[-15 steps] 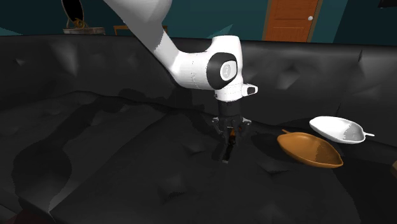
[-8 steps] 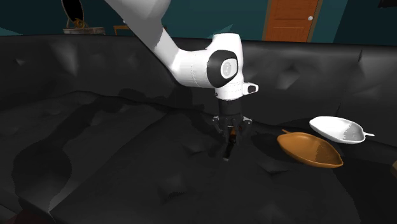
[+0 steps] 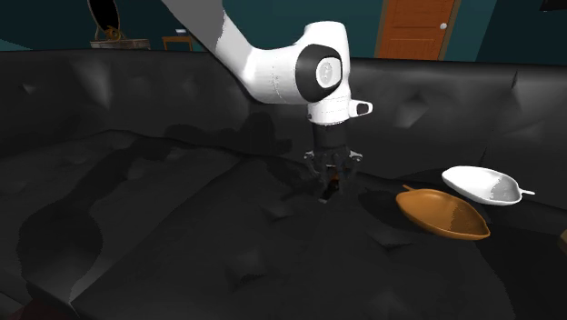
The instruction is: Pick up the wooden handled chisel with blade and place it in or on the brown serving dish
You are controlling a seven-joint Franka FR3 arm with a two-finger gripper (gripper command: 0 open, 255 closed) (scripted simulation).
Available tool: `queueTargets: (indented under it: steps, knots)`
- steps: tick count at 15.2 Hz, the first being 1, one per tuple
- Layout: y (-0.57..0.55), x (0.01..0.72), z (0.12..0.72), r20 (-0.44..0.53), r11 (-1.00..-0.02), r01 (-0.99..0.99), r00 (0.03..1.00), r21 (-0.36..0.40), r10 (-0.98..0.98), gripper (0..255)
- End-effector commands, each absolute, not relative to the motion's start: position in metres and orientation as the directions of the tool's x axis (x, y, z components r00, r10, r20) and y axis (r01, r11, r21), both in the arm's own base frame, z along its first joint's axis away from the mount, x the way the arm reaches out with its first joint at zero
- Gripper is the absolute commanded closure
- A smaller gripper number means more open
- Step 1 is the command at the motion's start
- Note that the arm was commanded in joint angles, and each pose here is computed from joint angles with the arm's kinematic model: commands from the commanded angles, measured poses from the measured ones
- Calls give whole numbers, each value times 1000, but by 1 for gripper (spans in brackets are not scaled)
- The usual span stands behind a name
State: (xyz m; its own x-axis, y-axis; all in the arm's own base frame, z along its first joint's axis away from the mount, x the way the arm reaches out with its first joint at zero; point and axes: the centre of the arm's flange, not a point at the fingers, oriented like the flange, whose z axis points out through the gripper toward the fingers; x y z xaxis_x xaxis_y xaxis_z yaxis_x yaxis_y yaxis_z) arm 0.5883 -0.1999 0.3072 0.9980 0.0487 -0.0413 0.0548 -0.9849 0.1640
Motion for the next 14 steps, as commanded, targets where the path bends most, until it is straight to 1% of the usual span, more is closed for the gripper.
queueTargets:
  steps: [1, 14]
  knots:
    - [-200, 589, 317, -41, -985, 55, 998, 164, 49, 255]
    - [-200, 589, 386, -41, -985, 55, 998, 164, 49, 255]
